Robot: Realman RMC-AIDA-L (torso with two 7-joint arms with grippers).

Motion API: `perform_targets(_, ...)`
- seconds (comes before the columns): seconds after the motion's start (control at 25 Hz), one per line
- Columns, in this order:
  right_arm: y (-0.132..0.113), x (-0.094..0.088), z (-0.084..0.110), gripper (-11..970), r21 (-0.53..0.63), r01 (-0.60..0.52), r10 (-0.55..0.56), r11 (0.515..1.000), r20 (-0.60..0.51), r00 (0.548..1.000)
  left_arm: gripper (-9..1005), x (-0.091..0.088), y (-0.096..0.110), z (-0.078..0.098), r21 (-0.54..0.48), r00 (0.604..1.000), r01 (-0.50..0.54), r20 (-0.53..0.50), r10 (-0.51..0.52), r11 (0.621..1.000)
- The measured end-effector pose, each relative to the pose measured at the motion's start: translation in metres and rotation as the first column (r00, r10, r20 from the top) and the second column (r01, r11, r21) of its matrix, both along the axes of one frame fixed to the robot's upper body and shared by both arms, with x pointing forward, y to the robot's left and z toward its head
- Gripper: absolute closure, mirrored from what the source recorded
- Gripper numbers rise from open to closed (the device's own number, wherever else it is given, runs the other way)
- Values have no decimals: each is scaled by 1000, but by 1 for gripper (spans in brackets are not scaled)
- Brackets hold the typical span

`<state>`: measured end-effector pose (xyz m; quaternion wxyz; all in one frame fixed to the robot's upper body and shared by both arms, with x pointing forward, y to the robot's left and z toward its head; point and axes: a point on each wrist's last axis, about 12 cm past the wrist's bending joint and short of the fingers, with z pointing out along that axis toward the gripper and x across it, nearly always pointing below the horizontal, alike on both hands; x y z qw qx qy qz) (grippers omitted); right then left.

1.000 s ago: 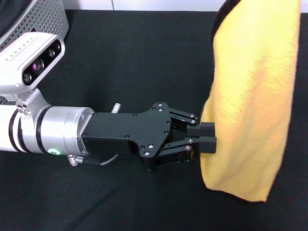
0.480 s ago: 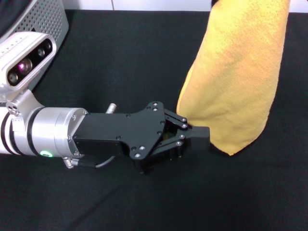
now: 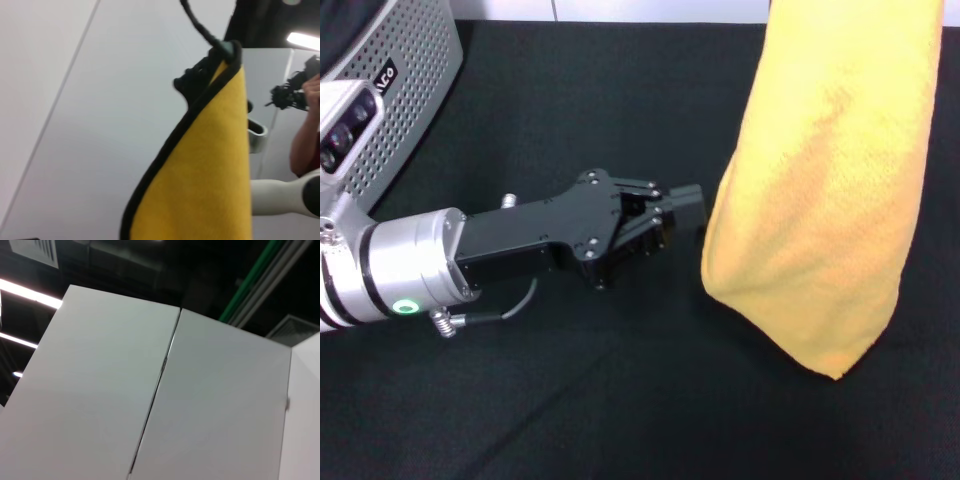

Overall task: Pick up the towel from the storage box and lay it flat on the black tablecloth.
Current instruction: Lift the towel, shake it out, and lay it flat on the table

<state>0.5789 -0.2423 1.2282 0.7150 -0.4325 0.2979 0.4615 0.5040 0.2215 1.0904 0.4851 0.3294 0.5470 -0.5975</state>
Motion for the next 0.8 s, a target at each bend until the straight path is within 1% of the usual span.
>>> perform_targets(0.16,3,4,13,956,25,38,-39,999,54,998,960,-1,7,-2,-15,998,-60,-9,60,998)
perform_targets(0.2,3,4,13,956,25,38,-39,999,54,998,952,-1,9,-4,-18,997,-81,-12,80,997)
perform_targets(0.24,7,7,20,956,38,65,-68,997,85,994,944,-1,10,-5,-14,995,-97,-15,97,995)
perform_targets(0.36,14,10,26,956,55,96,-103,994,126,987,919,1,11,-10,10,990,-140,-29,141,990)
perform_targets(0.48,24,17,32,956,79,137,-149,987,165,975,830,3,10,-15,36,984,-173,-33,174,984)
perform_targets(0.6,34,26,39,956,113,197,-218,974,212,953,742,5,6,-20,53,979,-197,-36,199,979)
perform_targets(0.68,42,32,46,956,134,224,-251,965,245,936,732,7,4,-23,68,975,-216,-41,219,974)
perform_targets(0.8,52,38,56,956,153,238,-274,959,289,917,712,10,3,-27,93,967,-247,-46,252,964)
